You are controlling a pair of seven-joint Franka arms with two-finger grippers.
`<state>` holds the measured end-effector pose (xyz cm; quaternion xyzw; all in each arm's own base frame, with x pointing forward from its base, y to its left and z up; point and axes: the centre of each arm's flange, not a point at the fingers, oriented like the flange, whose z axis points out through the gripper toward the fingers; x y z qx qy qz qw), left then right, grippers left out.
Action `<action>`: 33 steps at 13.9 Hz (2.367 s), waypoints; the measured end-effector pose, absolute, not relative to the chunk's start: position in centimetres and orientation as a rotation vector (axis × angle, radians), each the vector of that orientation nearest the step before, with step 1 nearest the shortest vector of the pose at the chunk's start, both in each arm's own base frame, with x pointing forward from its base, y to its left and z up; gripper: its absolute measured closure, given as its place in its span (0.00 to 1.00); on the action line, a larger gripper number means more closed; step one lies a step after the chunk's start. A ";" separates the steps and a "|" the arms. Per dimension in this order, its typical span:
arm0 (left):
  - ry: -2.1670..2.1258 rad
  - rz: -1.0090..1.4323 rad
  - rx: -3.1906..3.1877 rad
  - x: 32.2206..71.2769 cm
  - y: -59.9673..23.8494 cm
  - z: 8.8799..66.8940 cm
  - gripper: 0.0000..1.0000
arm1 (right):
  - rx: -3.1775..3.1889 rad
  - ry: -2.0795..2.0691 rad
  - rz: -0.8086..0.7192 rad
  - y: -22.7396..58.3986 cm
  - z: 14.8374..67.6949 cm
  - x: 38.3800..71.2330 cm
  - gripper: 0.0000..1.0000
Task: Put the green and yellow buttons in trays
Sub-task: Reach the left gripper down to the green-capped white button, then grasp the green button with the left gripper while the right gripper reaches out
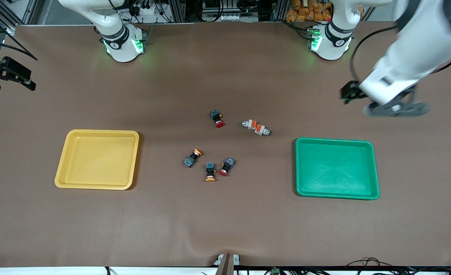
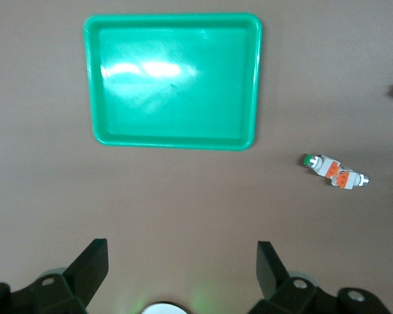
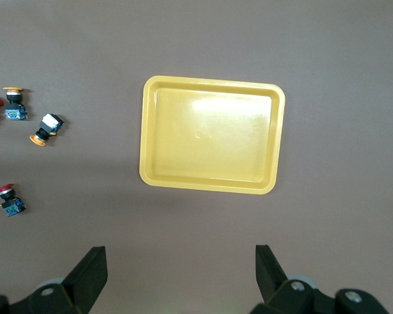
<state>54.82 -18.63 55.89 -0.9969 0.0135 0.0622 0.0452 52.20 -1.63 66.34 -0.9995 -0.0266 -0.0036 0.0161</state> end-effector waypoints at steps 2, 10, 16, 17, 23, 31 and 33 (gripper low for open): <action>-0.079 0.223 -3.038 55.5 -21.5 52.3 0.00 | -3.108 -0.079 -0.008 -1.7 66.3 52.2 0.00; -0.664 0.147 -2.996 50.9 -33.8 36.2 0.00 | -3.109 -0.056 0.016 -2.5 65.4 52.7 0.00; -1.112 0.138 -2.871 47.0 -39.2 28.4 0.00 | -3.110 0.003 0.269 -4.4 56.1 57.3 0.00; -1.146 0.142 -2.859 47.0 -39.3 27.5 0.00 | -3.107 0.028 0.295 -5.3 55.0 57.8 0.00; -1.337 0.159 -2.742 46.9 -39.2 24.2 0.00 | -3.104 0.130 0.290 -8.1 54.0 58.7 0.00; -1.473 0.077 -2.625 46.8 -38.9 17.5 0.00 | -3.061 0.366 0.351 0.6 47.3 62.4 0.00; -1.486 0.081 -2.623 46.7 -39.0 16.9 0.00 | -3.054 0.407 0.392 2.9 46.0 62.5 0.00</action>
